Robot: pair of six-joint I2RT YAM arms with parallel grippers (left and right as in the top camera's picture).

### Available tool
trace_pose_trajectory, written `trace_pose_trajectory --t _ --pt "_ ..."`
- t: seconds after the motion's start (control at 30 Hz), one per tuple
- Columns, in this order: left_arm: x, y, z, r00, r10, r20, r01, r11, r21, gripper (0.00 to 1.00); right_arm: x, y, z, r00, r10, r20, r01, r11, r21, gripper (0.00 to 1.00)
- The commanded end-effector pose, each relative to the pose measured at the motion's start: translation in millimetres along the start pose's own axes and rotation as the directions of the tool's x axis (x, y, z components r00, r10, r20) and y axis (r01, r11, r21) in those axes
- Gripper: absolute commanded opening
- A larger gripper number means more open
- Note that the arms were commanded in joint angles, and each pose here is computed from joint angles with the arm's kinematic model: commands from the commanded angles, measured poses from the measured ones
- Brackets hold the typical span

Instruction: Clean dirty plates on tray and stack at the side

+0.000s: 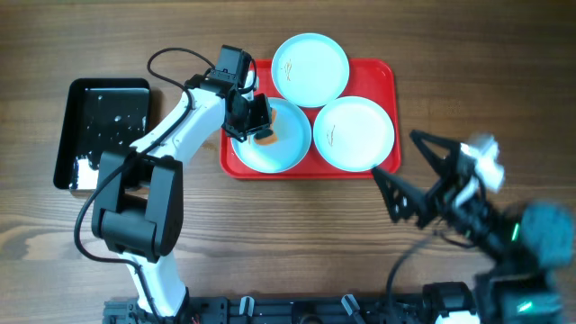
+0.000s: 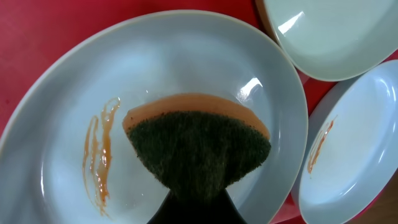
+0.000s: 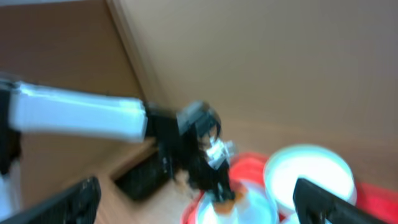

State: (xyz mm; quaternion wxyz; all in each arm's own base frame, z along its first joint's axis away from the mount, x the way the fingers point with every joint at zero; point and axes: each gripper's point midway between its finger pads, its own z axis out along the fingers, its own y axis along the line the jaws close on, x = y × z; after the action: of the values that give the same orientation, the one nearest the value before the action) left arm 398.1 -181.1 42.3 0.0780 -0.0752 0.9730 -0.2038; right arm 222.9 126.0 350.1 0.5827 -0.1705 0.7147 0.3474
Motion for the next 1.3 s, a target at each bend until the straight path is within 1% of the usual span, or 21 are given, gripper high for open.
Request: trace_pose_trajectory --t 0.0,0.07,0.17,0.3,0.33,0.37,0.43,0.53,0.6,0.63,0.7,0.8,0.87,0.9,0.93,0.97,1.03,1.1,1.13,1.2,1.27 --pt "2.4 4.3 3.4 1.000 -0.020 -0.009 0.020 1.000 -0.008 0.04 -32.8 -17.8 22.0 0.969 -0.159 -0.191 0.169 0.985 0.038 1.00" --pt "2.6 4.6 3.6 1.000 -0.020 -0.010 0.020 1.000 -0.009 0.04 -35.8 -33.3 31.4 0.946 -0.088 -0.312 0.119 0.990 0.081 1.00" --pt "2.1 4.4 3.8 1.000 -0.019 -0.007 0.019 1.000 -0.008 0.04 -35.2 -39.4 44.6 0.896 -0.015 -0.443 0.045 0.997 0.057 1.00" --pt "2.1 4.4 3.8 1.000 -0.019 -0.007 0.019 1.000 -0.008 0.05 -42.2 -24.3 72.4 0.854 0.215 -0.474 -0.265 0.964 -0.040 1.00" --pt "2.1 4.4 3.8 1.000 -0.019 -0.007 0.019 1.000 -0.008 0.05 -36.9 -32.4 81.5 0.820 0.298 -0.488 -0.342 0.940 -0.002 1.00" --pt "2.1 4.4 3.8 1.000 -0.019 -0.007 0.019 1.000 -0.008 0.05 -31.9 -40.3 86.9 0.802 0.334 -0.495 -0.368 0.929 0.031 1.00" --pt "2.1 4.4 3.8 1.000 -0.019 -0.007 0.019 1.000 -0.008 0.05 -21.3 -65.2 105.0 0.778 0.387 -0.495 -0.389 0.915 0.104 1.00" --pt "2.2 4.4 3.8 1.000 -0.019 -0.008 0.019 1.000 -0.008 0.05 13.9 -98.4 120.6 0.712 0.448 -0.541 -0.380 0.893 0.240 0.98" --pt "3.2 5.2 4.3 1.000 -0.020 -0.011 0.020 1.000 -0.009 0.05 44.1 -113.5 127.0 0.652 0.476 -0.590 -0.347 0.879 0.326 0.86" --pt "3.7 5.6 4.5 1.000 -0.021 -0.012 0.021 1.000 -0.010 0.06 59.1 -119.2 129.6 0.621 0.488 -0.614 -0.323 0.873 0.367 0.77" --pt "3.9 6.7 5.1 1.000 -0.021 -0.011 0.021 1.000 -0.014 0.07 82.7 -123.9 135.7 0.572 0.496 -0.654 -0.285 0.867 0.409 0.68" --pt "3.0 6.4 5.9 1.000 -0.019 -0.005 0.019 1.000 -0.011 0.09 103.3 -120.3 152.3 0.548 0.469 -0.693 -0.247 0.882 0.401 0.66" --pt "3.1 6.4 5.9 1.000 -0.019 -0.006 0.019 1.000 -0.010 0.09 108.6 -123.1 160.0 0.560 0.454 -0.693 -0.201 0.886 0.418 0.65" --pt "3.2 6.4 5.9 1.000 -0.019 -0.006 0.019 1.000 -0.011 0.08 110.7 -130.4 162.6 0.573 0.470 -0.672 -0.159 0.868 0.471 0.64" --pt "3.4 6.5 5.9 1.000 -0.019 -0.007 0.019 1.000 -0.011 0.05 113.4 -142.3 164.3 0.587 0.503 -0.634 -0.118 0.828 0.548 0.54" --pt "4.0 6.9 5.9 1.000 -0.020 -0.009 0.020 1.000 -0.013 0.04 112.5 -150.2 164.0 0.603 0.533 -0.593 -0.099 0.788 0.608 0.36" --pt "5.3 7.4 6.6 1.000 -0.021 -0.013 0.021 1.000 -0.014 0.04 111.3 -154.9 167.1 0.621 0.578 -0.530 -0.113 0.735 0.669 0.19" --pt "6.3 8.1 6.8 1.000 -0.022 -0.016 0.022 1.000 -0.016 0.04 110.6 -149.5 177.5 0.639 0.565 -0.522 -0.130 0.748 0.651 0.22" --pt "6.4 8.2 6.8 1.000 -0.022 -0.016 0.022 1.000 -0.016 0.04 111.3 -146.7 182.9 0.650 0.548 -0.527 -0.129 0.762 0.634 0.36" --pt "6.2 8.1 6.8 1.000 -0.022 -0.015 0.022 1.000 -0.016 0.04 117.8 -141.8 192.3 0.666 0.491 -0.561 -0.096 0.803 0.588 0.57" --pt "6.2 8.1 6.9 1.000 -0.022 -0.015 0.022 1.000 -0.016 0.04 130.7 -138.9 197.9 0.660 0.456 -0.598 -0.067 0.828 0.557 0.63"
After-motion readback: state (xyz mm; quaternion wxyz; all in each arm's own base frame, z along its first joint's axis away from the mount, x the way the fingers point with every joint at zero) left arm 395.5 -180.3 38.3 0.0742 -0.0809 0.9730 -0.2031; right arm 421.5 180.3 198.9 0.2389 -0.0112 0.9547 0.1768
